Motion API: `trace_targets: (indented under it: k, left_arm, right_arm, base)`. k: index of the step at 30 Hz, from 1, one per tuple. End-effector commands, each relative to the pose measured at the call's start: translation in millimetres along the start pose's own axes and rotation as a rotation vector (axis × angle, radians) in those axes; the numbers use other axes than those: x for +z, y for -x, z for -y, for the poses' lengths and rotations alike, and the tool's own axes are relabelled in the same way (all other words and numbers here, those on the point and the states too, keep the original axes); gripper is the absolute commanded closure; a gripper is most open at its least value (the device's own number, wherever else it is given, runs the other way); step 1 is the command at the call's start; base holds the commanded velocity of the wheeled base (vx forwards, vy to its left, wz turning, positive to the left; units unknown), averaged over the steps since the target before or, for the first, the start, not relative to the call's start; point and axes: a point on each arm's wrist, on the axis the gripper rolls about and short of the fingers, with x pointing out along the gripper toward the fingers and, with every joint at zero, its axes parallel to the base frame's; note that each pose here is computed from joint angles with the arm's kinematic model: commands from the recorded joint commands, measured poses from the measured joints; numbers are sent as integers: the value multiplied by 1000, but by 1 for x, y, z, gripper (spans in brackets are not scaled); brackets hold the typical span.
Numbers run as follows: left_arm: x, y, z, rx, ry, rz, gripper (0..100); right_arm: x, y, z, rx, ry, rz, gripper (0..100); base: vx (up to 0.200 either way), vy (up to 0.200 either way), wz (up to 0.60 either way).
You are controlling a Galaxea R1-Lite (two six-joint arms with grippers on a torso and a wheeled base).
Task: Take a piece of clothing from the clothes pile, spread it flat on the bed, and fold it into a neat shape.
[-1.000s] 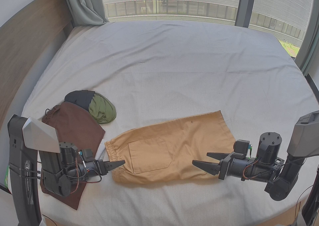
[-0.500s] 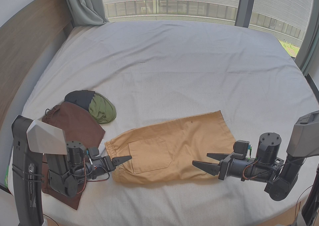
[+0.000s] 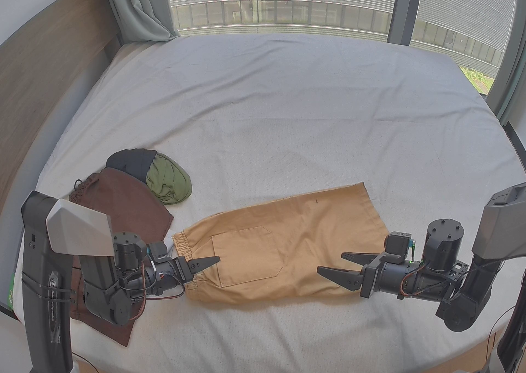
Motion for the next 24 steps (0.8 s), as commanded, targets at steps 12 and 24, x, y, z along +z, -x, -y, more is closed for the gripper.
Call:
trace_targets:
  k: [12, 24]
  left_arm:
    - [0, 2, 0, -10, 1, -7, 100]
    - [11, 9, 6, -62, -16, -3, 100]
  right_arm:
    - [0, 1, 1, -3, 0, -1, 0]
    - [-1, 0, 2, -8, -3, -5, 0]
  base:
    - [0, 0, 0]
    - [0, 0, 0]
